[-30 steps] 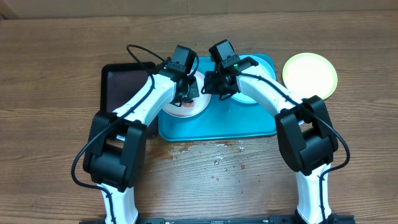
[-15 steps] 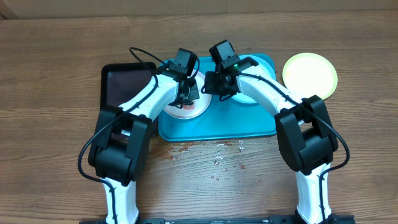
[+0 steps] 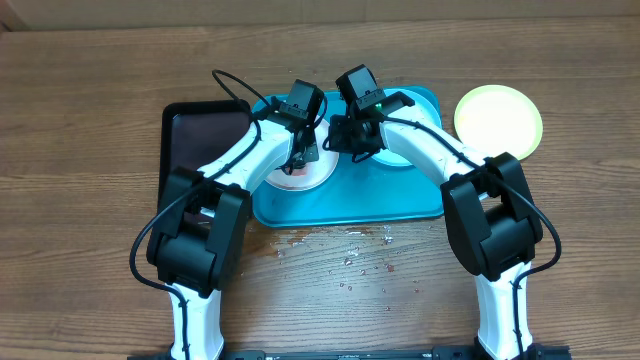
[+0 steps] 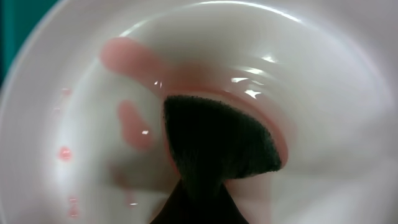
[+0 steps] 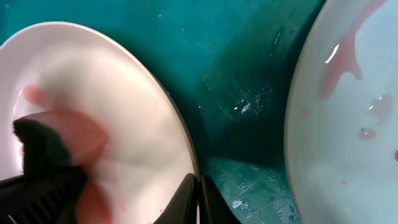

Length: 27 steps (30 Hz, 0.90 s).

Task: Clean dirty plates on tray and stack at the side
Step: 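Keep scrubbing the white plate with the left gripper's sponge, right gripper pinning rim, then wipe the white plate's rim area with the sponge in the left gripper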

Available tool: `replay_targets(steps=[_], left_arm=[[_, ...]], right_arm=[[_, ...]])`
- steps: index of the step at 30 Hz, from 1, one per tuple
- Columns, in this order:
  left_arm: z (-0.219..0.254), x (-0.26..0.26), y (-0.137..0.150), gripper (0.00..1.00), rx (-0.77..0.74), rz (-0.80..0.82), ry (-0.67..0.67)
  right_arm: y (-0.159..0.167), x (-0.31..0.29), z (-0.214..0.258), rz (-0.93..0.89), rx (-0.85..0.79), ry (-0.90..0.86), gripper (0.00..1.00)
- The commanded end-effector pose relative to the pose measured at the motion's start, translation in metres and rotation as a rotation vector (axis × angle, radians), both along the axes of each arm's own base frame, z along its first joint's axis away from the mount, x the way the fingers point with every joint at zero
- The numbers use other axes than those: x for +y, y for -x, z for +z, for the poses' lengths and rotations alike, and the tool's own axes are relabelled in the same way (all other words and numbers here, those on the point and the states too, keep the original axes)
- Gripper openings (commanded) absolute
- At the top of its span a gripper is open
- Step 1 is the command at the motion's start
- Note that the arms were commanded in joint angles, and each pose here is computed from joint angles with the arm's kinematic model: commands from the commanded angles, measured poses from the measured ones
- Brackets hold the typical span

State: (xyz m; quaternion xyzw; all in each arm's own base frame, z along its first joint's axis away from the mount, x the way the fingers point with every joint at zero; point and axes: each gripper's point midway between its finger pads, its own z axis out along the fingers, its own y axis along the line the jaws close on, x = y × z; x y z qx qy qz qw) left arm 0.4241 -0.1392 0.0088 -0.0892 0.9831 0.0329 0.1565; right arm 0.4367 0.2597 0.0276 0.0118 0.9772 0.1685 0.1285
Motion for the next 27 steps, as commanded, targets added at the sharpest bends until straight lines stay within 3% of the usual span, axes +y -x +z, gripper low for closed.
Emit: replay_targets(steps=[1,9,19,27], left_arm=[[-0.022,0.042,0.009,0.04,0.047,0.022,-0.212],[0.009,0.041,-0.005,0.05,-0.029,0.029,-0.213],[0.022,-0.027,-0.008,0.04,-0.010,-0.067,0.168],[0.024,-0.034,-0.013,0.04,-0.031,-0.087,0.197]], right_arm=[[-0.001,0.010,0.007,0.011,-0.007,-0.039,0.04],[-0.001,0.010,0.007,0.011,-0.007,-0.039,0.04],[-0.001,0.010,0.007,0.011,-0.007,-0.039,0.04],[-0.001,0.010,0.007,0.011,-0.007,-0.039,0.04]])
